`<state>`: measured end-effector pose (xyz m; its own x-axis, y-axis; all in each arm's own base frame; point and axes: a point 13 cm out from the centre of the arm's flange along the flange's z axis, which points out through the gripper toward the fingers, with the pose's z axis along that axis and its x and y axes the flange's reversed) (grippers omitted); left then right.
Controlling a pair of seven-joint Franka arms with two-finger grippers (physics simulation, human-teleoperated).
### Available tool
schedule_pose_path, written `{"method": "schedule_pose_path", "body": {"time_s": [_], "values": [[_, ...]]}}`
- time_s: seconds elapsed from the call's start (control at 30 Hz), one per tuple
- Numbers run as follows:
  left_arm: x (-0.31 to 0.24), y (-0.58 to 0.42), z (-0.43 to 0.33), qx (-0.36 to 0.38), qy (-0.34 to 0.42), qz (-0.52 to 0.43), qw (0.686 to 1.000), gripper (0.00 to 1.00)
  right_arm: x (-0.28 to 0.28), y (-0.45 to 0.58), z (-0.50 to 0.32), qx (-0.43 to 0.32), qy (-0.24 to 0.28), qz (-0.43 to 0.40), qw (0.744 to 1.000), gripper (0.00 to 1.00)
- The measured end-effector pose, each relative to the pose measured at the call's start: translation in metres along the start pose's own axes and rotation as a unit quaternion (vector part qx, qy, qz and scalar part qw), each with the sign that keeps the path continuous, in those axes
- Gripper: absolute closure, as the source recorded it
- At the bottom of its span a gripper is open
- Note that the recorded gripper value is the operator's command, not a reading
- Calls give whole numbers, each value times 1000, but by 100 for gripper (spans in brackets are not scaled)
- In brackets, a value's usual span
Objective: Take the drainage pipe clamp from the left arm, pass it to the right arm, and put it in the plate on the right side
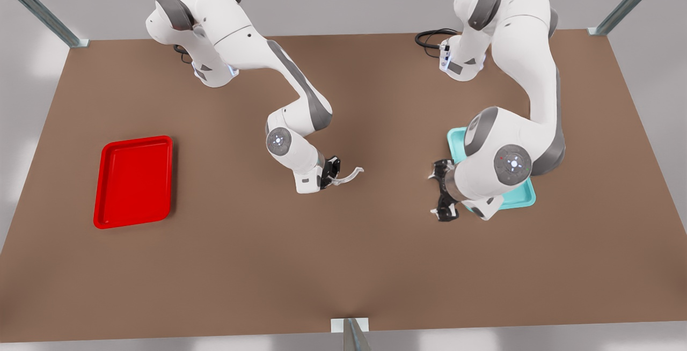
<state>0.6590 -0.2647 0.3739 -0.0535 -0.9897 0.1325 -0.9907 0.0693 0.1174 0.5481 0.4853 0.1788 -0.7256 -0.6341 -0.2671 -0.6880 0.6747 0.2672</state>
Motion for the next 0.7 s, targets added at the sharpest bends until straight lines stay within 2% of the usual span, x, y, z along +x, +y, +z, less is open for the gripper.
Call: {"method": "schedule_pose_path", "body": {"time_s": [0.1, 0.17, 0.27, 0.33, 0.43, 0.6, 0.7], "values": [[-112, 8, -40, -16, -50, 75, 996, 0, 12, -27, -12, 4, 2, 16, 1000, 79], [-157, 73, -27, -77, -71, 143, 984, 0, 36, -64, -30, 5, 9, 42, 999, 79], [-161, 94, -40, -81, -65, 261, 960, 0, 76, -156, -70, 21, 26, 78, 996, 79], [-146, 85, -82, -45, -61, 338, 938, 0, 126, -262, -111, 55, 43, 107, 992, 79], [-172, 80, -99, -36, -32, 405, 913, 0, 192, -374, -170, 115, 75, 108, 985, 79], [-153, 95, -135, -27, -23, 538, 842, 0, 282, -471, -197, 146, 116, 121, 975, 79], [-176, 106, -119, -59, 5, 576, 815, 0, 329, -509, -189, 146, 118, 143, 972, 79]]}}
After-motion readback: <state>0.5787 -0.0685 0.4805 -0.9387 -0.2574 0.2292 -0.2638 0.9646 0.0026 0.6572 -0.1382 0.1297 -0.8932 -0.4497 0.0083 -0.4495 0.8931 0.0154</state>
